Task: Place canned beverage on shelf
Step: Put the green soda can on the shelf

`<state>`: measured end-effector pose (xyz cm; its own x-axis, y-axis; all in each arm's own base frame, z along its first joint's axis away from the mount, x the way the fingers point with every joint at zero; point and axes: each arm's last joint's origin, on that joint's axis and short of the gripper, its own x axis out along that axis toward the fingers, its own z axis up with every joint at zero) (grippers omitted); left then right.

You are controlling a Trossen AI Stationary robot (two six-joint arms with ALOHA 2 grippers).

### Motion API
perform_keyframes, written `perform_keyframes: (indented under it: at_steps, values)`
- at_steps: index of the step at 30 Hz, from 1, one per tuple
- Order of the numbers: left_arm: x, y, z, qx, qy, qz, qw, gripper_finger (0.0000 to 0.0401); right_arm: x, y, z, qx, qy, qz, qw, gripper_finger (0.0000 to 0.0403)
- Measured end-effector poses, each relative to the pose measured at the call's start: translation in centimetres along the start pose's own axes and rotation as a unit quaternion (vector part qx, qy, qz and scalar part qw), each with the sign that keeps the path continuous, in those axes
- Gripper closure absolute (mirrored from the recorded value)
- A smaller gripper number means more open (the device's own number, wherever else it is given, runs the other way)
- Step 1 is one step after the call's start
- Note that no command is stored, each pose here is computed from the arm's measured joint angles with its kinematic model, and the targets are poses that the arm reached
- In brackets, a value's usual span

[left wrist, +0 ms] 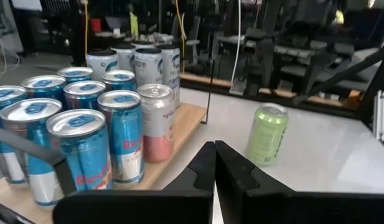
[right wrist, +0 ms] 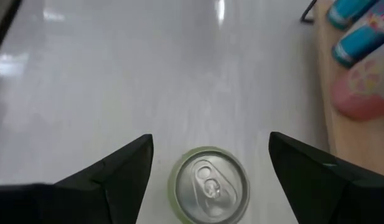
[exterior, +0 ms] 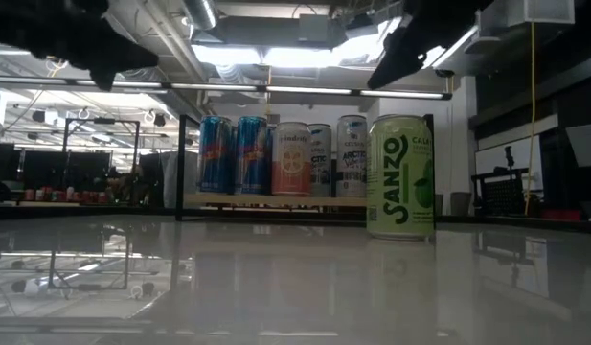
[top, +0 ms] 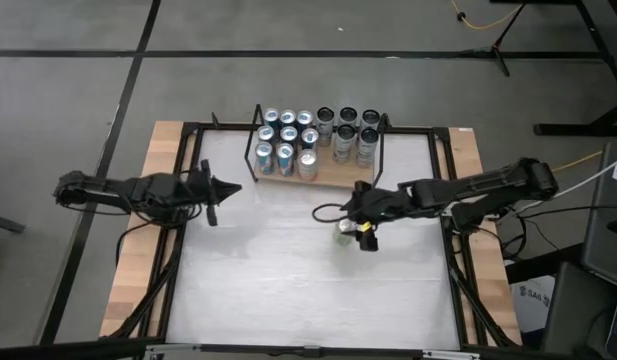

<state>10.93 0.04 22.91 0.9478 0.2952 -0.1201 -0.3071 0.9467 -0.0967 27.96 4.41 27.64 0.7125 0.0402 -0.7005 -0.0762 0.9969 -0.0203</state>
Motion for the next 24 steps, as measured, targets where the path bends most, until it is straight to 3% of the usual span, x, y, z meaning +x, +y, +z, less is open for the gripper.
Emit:
perform_keyframes:
  at_steps: [10,18,24]
  values:
    - [-1.8,1.1,-2.8,0.009,-0.069,-0.019,0.997,0.0401,0.9,0.2,0.8,-0.005,0.053,0.007,0.999,0.0091]
    - [-0.8,1.1,-5.5,0.009,-0.070,-0.021,0.997,0.0401,0.9,0.1,0.2,-0.007,0.082,0.005,0.997,0.0091]
    - [-0.5,1.0,-5.8,0.008,-0.087,-0.030,0.996,0.0401,1.3,0.2,0.1,-0.021,0.089,0.006,0.996,0.0091]
